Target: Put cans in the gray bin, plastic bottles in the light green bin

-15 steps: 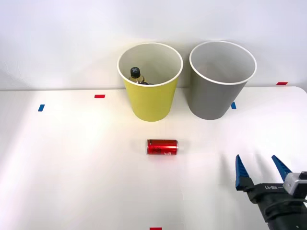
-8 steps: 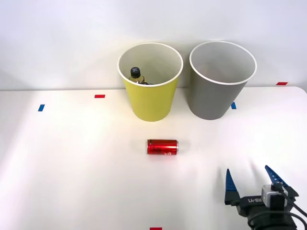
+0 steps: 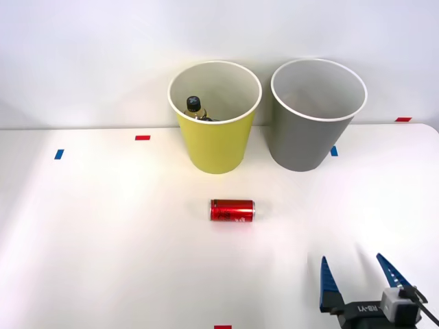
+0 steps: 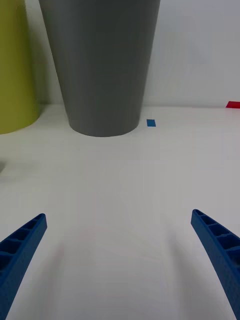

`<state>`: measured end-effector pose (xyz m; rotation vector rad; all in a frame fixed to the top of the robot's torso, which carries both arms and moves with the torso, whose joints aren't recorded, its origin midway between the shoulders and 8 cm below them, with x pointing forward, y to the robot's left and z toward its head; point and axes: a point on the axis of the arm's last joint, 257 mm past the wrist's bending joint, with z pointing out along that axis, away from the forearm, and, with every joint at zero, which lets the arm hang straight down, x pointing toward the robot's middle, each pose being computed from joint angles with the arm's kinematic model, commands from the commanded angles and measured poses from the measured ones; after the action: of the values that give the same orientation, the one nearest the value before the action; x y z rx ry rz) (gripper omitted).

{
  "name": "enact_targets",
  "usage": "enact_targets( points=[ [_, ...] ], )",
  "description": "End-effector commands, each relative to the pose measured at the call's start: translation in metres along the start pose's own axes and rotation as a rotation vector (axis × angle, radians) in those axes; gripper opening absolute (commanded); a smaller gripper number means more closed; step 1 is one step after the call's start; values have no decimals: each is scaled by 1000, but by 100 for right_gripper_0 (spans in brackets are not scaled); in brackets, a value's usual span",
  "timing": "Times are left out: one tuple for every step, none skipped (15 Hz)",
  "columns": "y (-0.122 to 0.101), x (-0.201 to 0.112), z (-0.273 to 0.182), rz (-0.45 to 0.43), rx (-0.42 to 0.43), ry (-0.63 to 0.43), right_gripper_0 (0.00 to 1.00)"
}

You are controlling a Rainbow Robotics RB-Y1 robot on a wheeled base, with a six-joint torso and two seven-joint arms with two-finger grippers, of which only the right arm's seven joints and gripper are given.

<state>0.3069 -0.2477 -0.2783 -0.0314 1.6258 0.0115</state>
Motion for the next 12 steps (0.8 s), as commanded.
enact_targets(
  points=[
    [-11,-3,-19,16,-33,-15,100],
    [-15,-3,-23,21,-46,-13,100],
    [-18,-6,-25,17,-67,-18,100],
    [-21,-6,-28,12,-86,-14,100],
    [-21,-6,-30,15,-101,-11,100],
    [-18,-6,-33,40,-125,-9,100],
    [-11,-8,-37,67,-155,-12,100],
    [-9,-8,-38,59,-167,-12,100],
    [-7,-6,-39,53,-173,-5,100],
    [-5,-5,-40,55,-164,-4,100],
    [-3,-1,-43,56,-154,3,100],
    [0,0,-46,57,-150,5,100]
  ],
)
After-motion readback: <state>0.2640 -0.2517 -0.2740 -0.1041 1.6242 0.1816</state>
